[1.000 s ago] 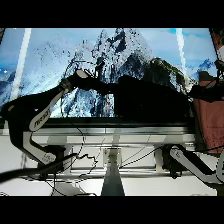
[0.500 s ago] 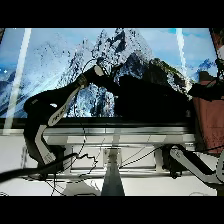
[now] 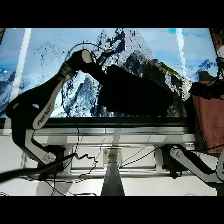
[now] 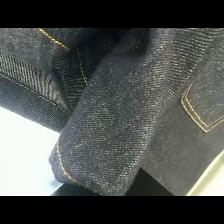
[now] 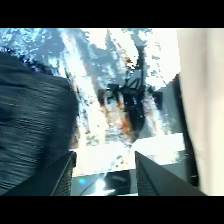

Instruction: Fold the clothes and pants, and hang the long-sleeved shirts on hangers.

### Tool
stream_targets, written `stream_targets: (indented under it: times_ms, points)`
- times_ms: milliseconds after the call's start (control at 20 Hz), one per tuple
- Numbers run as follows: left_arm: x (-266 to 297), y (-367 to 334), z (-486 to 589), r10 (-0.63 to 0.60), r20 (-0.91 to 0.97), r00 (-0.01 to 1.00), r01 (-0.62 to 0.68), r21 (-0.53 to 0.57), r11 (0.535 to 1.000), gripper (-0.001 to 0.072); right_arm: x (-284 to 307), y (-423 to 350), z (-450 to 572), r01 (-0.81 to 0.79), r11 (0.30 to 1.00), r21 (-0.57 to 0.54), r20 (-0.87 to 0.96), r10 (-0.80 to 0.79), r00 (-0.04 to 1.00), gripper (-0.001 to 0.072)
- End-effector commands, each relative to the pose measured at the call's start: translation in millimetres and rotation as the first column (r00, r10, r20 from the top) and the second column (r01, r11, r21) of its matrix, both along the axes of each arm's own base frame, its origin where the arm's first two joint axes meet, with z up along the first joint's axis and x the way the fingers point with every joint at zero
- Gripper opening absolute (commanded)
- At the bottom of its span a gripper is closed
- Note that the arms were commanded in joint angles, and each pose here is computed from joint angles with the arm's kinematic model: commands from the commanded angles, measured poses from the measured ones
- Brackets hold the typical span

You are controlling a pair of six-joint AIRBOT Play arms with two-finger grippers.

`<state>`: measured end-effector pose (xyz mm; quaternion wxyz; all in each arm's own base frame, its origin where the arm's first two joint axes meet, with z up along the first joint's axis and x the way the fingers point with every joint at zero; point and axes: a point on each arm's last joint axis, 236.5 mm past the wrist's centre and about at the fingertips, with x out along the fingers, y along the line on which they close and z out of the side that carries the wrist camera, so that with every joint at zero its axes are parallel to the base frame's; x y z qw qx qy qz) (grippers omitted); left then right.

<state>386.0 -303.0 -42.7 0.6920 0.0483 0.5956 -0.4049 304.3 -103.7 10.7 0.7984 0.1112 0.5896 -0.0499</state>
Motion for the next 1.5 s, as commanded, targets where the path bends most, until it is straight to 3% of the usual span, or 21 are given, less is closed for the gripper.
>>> stream_targets:
  times_ms: [0, 50, 150, 200, 250, 300, 350, 450, 650, 1100, 1450]
  points:
    - [6, 63, 23, 0.04, -0.007, 0.999, -0.04, 0.095, 0.995, 0.001, 1, 36, -19, -0.067, 0.987, 0.143, 0.009, 0.066, 0.998, 0.0406]
    - [9, 70, 26, 0.062, -0.007, 0.998, -0.061, 0.094, 0.994, 0.0011, -1, 54, -29, -0.073, 0.972, 0.222, 0.007, 0.073, 0.997, 0.042]
    - [13, 77, 24, 0.108, -0.025, 0.994, -0.105, 0.097, 0.99, 0.0015, -8, 89, -52, -0.016, 0.921, 0.39, -0.024, 0.027, 0.999, 0.0612]
    - [13, 76, 23, 0.113, -0.033, 0.993, -0.11, 0.096, 0.989, 0.0077, -12, 101, -63, 0.023, 0.893, 0.449, -0.044, -0.004, 0.999, 0.0686]
    - [12, 75, 21, 0.112, -0.038, 0.993, -0.108, 0.093, 0.99, 0.0262, -14, 112, -73, 0.063, 0.863, 0.501, -0.068, -0.034, 0.997, 0.0689]
    - [10, 70, 20, 0.108, -0.046, 0.993, -0.104, 0.085, 0.991, 0.0393, -16, 124, -81, 0.109, 0.824, 0.556, -0.092, -0.07, 0.993, 0.0688]
    - [8, 67, 19, 0.103, -0.052, 0.993, -0.098, 0.08, 0.992, 0.0427, -14, 133, -86, 0.156, 0.78, 0.606, -0.11, -0.113, 0.988, 0.0689]
    - [6, 63, 15, 0.095, -0.062, 0.994, -0.089, 0.084, 0.992, 0.0427, -7, 146, -93, 0.211, 0.726, 0.655, -0.132, -0.165, 0.977, 0.0688]
    - [3, 59, 10, 0.084, -0.072, 0.994, -0.078, 0.088, 0.993, 0.0427, 19, 181, -97, 0.215, 0.687, 0.694, -0.113, -0.191, 0.975, 0.0688]
    - [2, 58, 10, 0.081, -0.072, 0.994, -0.075, 0.089, 0.993, 0.0426, 44, 209, -95, 0.113, 0.762, 0.637, -0.004, -0.143, 0.99, 0.0681]
    - [2, 58, 10, 0.081, -0.072, 0.994, -0.075, 0.089, 0.993, 0.0426, 53, 185, -49, 0.084, 0.708, 0.701, -0.016, -0.102, 0.995, 0.0681]
